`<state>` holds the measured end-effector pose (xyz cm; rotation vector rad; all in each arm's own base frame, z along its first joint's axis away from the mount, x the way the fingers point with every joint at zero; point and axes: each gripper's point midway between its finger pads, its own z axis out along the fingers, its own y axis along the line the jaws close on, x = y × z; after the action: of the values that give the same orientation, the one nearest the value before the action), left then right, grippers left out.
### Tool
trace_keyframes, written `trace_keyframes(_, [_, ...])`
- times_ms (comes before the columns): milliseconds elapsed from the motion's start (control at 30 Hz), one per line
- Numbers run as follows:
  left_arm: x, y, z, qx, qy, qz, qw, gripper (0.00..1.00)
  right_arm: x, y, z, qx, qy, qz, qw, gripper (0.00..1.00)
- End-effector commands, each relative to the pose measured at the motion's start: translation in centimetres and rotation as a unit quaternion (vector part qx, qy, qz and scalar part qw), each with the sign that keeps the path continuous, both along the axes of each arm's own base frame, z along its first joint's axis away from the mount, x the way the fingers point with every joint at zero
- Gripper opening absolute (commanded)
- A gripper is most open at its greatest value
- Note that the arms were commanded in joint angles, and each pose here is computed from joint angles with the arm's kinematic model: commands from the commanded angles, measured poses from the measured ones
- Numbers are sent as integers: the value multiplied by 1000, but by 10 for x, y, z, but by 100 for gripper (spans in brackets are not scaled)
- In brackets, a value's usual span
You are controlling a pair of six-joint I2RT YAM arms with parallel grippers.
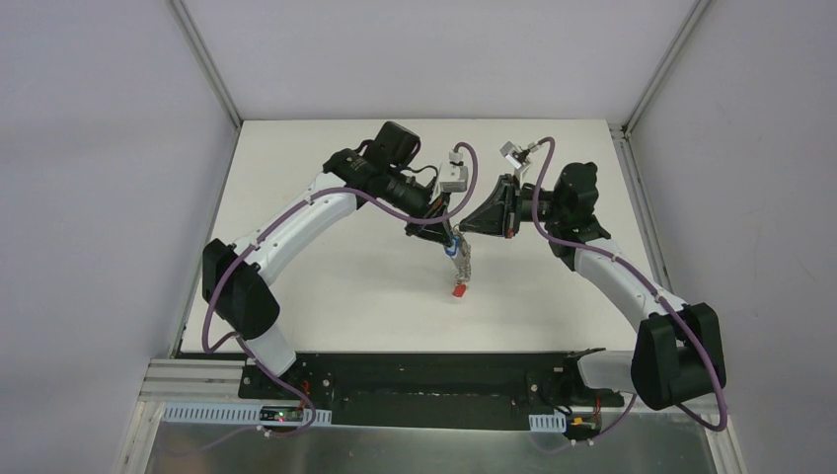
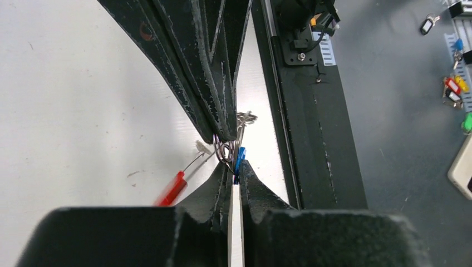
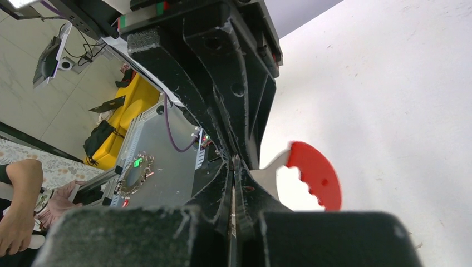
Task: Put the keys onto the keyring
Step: Adjust the key on the keyring.
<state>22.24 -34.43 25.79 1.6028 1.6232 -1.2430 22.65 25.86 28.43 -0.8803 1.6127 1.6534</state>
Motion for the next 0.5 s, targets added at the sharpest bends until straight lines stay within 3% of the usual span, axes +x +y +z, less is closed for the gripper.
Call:
trace_keyframes(0, [-5, -4, 1, -16, 18, -15, 1000, 0, 3, -2, 25, 18, -52, -2, 998, 0])
trace_keyframes(267, [5, -9, -6, 11, 52, 32, 998, 0, 8, -2, 23, 18, -48, -19, 999, 0])
trace_keyframes(467, [6, -15, -7, 26, 41, 46, 998, 0, 14, -2, 21, 18, -43, -35, 998, 0])
